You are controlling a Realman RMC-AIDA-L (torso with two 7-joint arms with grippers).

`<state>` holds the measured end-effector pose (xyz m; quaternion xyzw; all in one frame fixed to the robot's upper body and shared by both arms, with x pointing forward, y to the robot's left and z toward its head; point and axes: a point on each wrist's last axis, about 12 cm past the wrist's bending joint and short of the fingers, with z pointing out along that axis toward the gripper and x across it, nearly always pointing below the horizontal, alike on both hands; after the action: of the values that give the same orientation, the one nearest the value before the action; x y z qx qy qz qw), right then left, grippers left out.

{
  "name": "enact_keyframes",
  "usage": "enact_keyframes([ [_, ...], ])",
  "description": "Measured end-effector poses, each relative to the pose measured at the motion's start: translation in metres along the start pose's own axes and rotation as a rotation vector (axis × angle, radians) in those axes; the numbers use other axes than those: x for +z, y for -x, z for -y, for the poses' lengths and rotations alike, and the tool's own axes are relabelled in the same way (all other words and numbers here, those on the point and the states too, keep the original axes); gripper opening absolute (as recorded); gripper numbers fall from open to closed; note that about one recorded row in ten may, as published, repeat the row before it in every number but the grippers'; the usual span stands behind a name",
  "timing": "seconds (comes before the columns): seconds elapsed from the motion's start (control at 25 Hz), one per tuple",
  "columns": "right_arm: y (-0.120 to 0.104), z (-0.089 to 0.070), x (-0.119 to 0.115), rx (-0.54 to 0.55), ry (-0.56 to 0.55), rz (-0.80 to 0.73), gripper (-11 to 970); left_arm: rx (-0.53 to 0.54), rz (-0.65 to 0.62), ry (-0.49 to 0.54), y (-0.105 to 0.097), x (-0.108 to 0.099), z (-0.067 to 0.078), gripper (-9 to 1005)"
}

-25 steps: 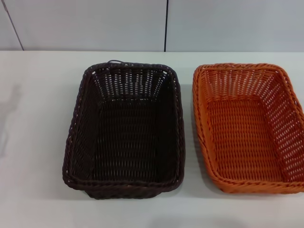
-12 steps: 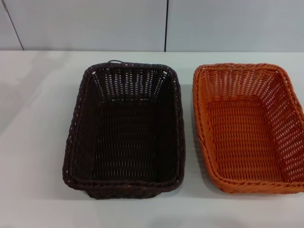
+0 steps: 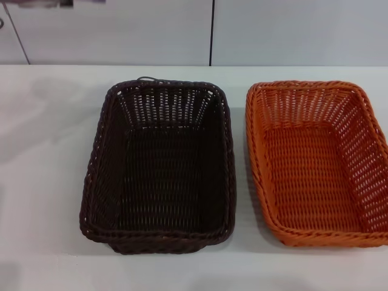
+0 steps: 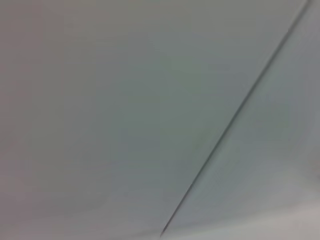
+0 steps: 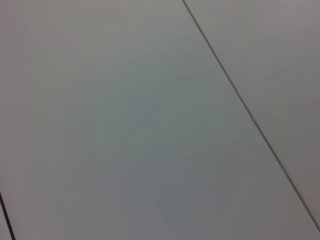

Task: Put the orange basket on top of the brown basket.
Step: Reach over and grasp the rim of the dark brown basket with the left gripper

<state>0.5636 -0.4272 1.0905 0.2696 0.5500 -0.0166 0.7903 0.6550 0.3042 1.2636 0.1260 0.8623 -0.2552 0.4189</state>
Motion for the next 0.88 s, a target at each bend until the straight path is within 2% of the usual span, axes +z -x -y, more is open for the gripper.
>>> enact_keyframes([
  [0.08, 0.000, 0.001, 0.000, -0.002, -0.001, 0.000, 665, 0.023, -0.118, 0.138, 0.001, -0.001, 0.015, 847],
  [0.2, 0.001, 0.005, -0.002, -0.006, -0.009, -0.001, 665, 0.038, -0.178, 0.241, -0.001, -0.004, 0.031, 846],
  [0.28, 0.001, 0.007, -0.004, -0.009, -0.014, -0.002, 665, 0.048, -0.206, 0.277, -0.007, -0.006, 0.044, 845],
  [0.44, 0.001, 0.013, -0.007, -0.014, -0.025, -0.006, 665, 0.043, -0.246, 0.330, -0.019, -0.005, 0.058, 844],
  [0.68, 0.001, 0.017, -0.010, -0.017, -0.033, -0.012, 666, -0.019, -0.285, 0.342, -0.038, 0.004, 0.063, 842],
  [0.8, 0.000, 0.018, -0.010, -0.013, -0.039, -0.023, 666, -0.026, -0.285, 0.348, -0.043, 0.007, 0.063, 841],
  [0.88, -0.001, 0.019, -0.009, -0.013, -0.042, -0.030, 666, -0.058, -0.283, 0.348, -0.054, 0.015, 0.059, 840],
])
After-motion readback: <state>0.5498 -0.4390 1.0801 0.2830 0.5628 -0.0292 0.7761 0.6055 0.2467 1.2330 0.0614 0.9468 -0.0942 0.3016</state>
